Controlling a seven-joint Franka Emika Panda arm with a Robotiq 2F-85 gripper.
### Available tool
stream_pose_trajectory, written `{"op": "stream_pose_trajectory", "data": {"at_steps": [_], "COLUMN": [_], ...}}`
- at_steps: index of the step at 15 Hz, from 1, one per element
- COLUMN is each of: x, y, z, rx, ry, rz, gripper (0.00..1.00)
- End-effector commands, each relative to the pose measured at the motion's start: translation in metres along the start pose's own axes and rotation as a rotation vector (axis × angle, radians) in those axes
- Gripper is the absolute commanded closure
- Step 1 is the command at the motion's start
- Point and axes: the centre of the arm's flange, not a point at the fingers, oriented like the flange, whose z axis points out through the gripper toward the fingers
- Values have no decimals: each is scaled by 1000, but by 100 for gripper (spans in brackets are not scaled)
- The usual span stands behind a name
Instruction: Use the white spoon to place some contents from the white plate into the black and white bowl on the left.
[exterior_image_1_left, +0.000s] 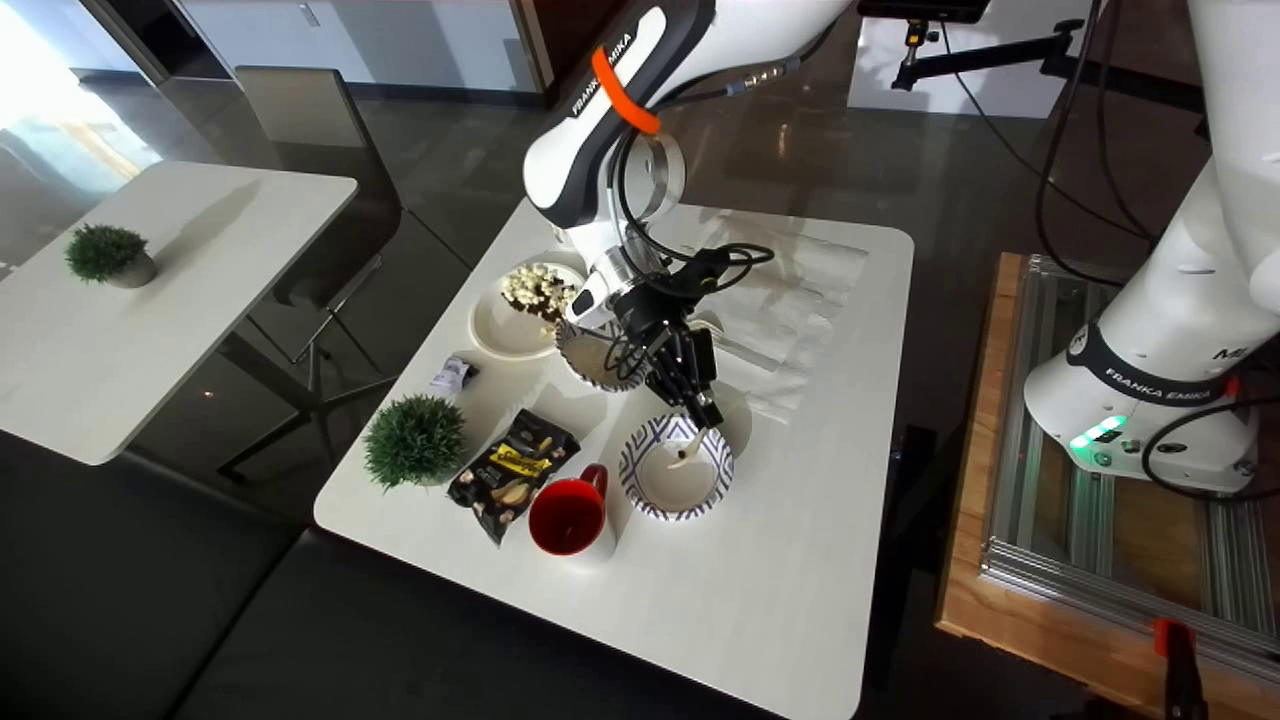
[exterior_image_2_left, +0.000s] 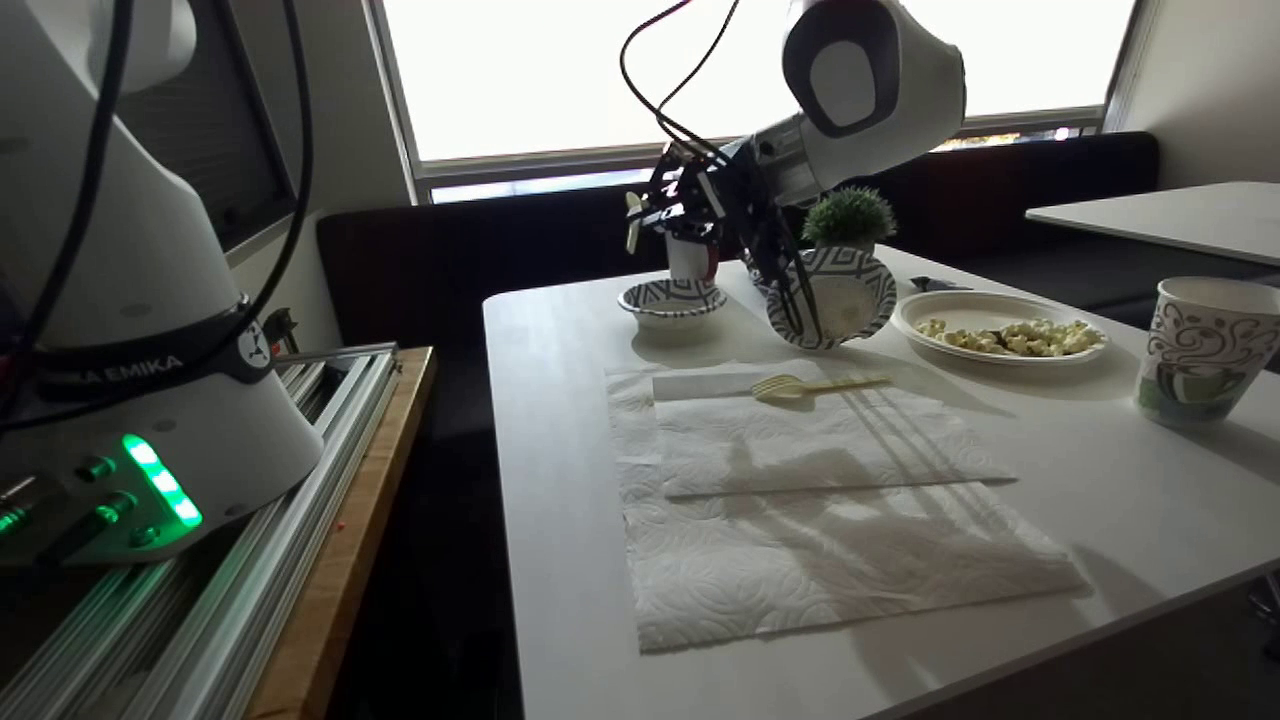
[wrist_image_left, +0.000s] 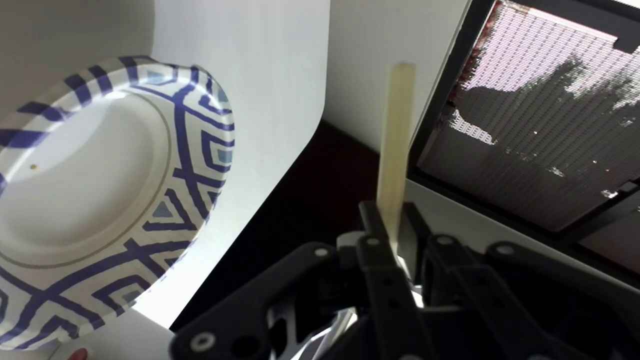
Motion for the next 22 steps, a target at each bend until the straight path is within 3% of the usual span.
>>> {"op": "stream_pose_trajectory", "data": {"at_steps": [1, 5, 10, 22], "x": [0, -6, -8, -17], "y": [9, 11, 9, 8], "z": [-9, -11, -14, -7], "rx": [88, 130, 123, 292], "ry": [85, 136, 156, 189], "rz": [22, 37, 60, 99], "gripper": [97, 97, 97, 97]}}
